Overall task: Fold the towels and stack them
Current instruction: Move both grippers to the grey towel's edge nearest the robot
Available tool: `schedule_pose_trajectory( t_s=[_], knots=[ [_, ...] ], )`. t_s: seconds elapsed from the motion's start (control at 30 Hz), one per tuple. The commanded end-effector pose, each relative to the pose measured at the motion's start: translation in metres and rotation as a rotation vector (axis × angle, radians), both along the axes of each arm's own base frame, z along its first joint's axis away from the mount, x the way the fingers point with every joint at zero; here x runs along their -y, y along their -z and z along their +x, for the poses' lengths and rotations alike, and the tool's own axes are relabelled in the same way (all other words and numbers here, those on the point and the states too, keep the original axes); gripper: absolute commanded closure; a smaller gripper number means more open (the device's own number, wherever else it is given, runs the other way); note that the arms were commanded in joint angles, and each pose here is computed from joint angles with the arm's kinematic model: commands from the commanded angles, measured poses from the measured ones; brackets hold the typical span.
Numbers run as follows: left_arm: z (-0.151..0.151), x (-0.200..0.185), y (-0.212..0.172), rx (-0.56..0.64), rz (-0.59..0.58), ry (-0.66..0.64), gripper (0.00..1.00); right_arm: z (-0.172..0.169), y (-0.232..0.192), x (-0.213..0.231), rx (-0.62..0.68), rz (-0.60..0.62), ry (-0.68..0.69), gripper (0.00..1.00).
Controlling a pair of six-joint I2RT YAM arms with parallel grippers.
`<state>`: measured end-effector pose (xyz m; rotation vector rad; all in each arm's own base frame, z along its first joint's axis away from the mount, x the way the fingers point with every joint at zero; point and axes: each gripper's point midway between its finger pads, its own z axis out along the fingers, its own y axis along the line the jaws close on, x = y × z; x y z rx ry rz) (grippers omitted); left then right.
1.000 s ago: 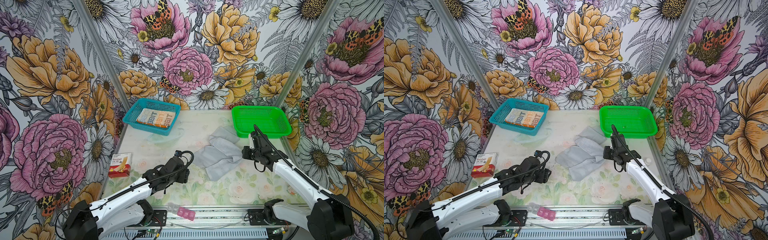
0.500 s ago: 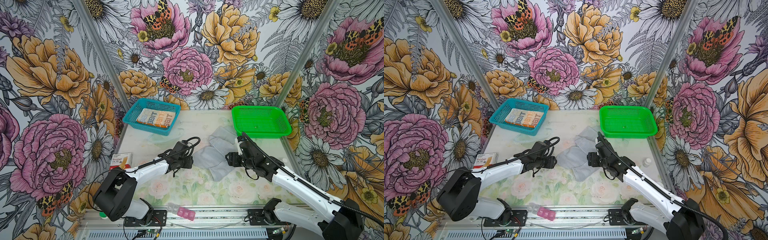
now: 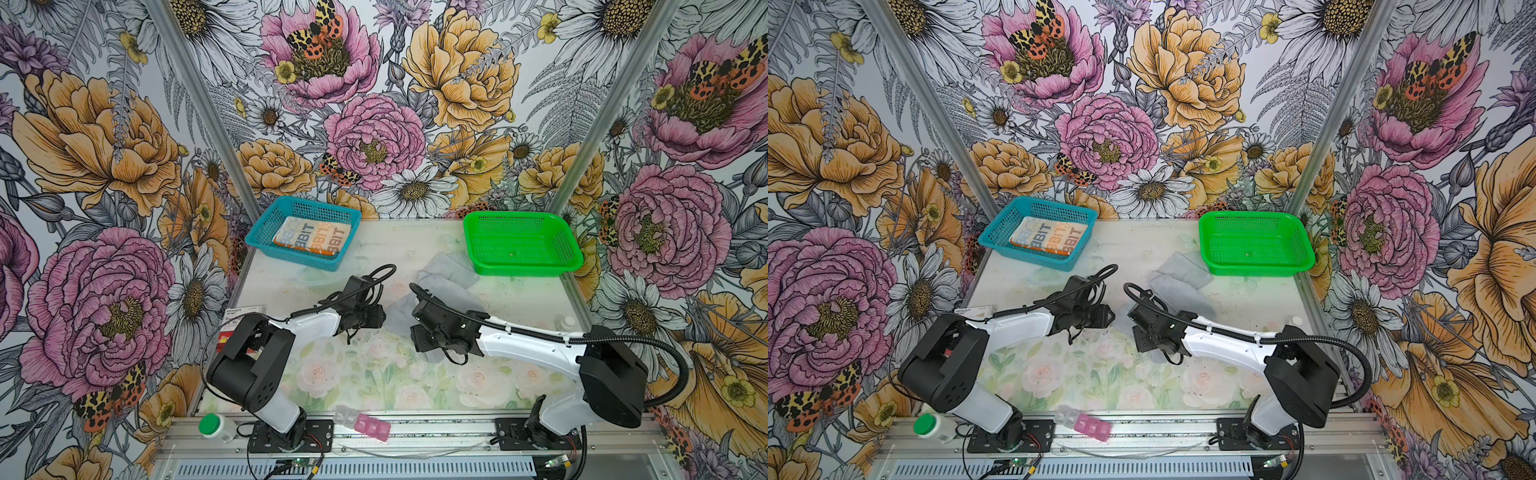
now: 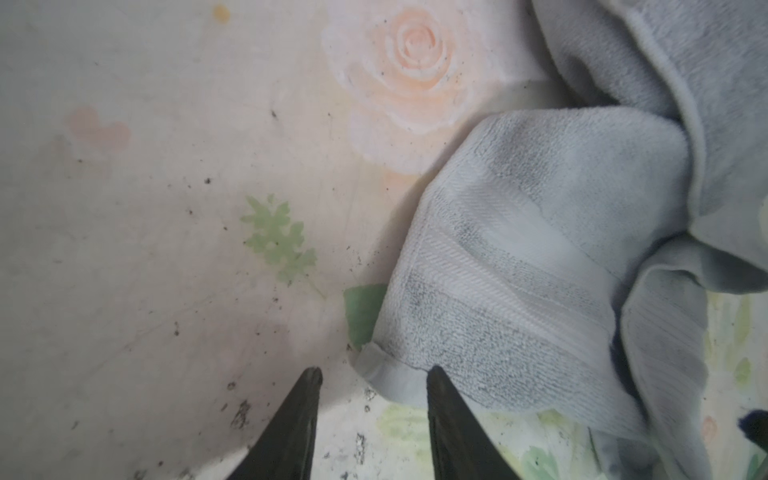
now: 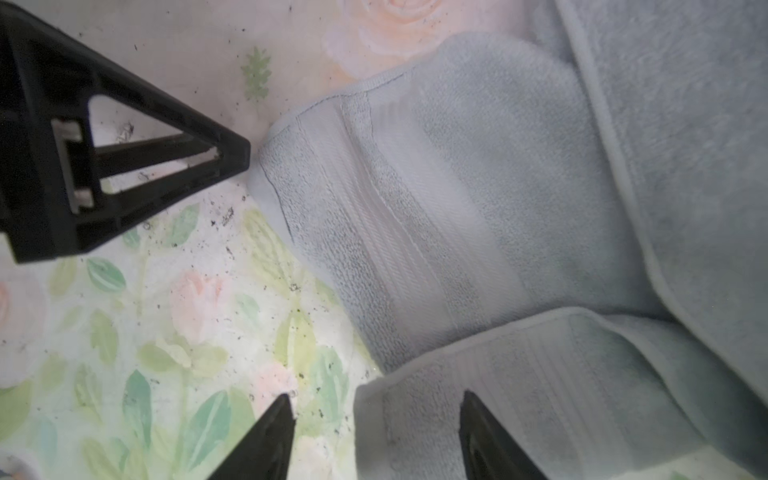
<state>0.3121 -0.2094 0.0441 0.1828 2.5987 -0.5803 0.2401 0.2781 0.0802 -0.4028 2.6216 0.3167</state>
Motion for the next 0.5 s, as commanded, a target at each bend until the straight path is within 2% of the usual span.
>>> schedule_pose_trajectory(
  t_s=[0.0,0.3,0.4,0.47],
  knots=[
    [-0.001,0.000,-0.008,0.017,-0.039,0.004,0.55,0.011,-0.005,-0.009,0.031,0.006,0.027,0.50],
    [-0.002,-0.008,-0.010,0.030,-0.023,-0.021,0.54,0.003,0.012,-0.001,-0.022,-0.021,0.049,0.58],
    [-0.002,-0.012,-0.011,0.029,-0.023,-0.034,0.53,0.001,0.018,0.000,-0.039,-0.032,0.049,0.76],
    [-0.002,-0.014,-0.011,0.031,-0.021,-0.042,0.53,0.000,0.019,0.000,-0.044,-0.031,0.049,0.78]
  ],
)
